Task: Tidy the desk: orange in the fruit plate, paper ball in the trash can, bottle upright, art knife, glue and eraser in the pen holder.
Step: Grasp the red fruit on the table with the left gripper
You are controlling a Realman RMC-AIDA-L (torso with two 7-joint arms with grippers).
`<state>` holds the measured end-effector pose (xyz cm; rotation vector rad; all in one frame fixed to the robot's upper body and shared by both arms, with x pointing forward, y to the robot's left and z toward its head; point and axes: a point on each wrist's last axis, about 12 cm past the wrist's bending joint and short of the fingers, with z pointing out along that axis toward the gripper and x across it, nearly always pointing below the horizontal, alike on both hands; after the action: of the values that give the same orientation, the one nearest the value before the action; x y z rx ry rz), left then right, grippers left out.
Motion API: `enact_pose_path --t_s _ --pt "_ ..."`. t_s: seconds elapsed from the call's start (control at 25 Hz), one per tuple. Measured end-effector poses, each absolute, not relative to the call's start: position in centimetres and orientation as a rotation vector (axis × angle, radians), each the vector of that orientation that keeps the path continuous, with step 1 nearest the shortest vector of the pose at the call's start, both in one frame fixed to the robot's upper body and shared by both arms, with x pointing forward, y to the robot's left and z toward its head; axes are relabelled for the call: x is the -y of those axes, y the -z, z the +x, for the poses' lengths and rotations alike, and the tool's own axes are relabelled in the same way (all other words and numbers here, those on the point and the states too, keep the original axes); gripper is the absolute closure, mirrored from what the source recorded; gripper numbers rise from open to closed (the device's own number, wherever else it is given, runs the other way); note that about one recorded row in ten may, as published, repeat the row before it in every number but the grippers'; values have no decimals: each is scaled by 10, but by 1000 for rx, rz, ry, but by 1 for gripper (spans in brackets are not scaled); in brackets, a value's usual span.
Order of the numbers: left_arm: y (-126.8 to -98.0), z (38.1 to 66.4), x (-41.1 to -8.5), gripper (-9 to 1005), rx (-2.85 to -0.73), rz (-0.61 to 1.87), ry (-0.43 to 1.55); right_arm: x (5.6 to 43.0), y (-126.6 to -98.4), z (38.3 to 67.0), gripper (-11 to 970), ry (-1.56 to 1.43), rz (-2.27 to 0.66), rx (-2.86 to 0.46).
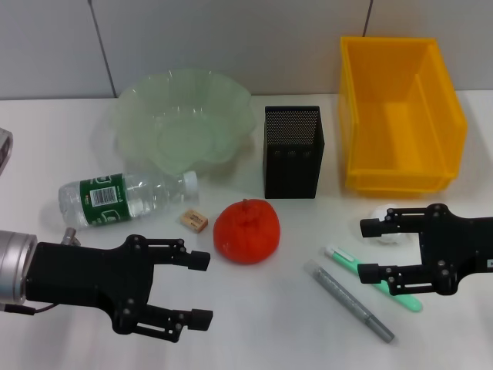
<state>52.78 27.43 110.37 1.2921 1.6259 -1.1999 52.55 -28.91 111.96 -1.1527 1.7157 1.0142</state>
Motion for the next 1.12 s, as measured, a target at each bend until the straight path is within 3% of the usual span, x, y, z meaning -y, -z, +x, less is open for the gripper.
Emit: enact_pose_path --t_s 0.72,1.12 --pt "-1102 529 -272 167 -1637 1294 1166 292 -1118 523 246 -1013 -1133 -1722" --pt "-1130 559 -263 168 -1631 1329 1056 317 -1115 507 246 -972 -1099 -1789"
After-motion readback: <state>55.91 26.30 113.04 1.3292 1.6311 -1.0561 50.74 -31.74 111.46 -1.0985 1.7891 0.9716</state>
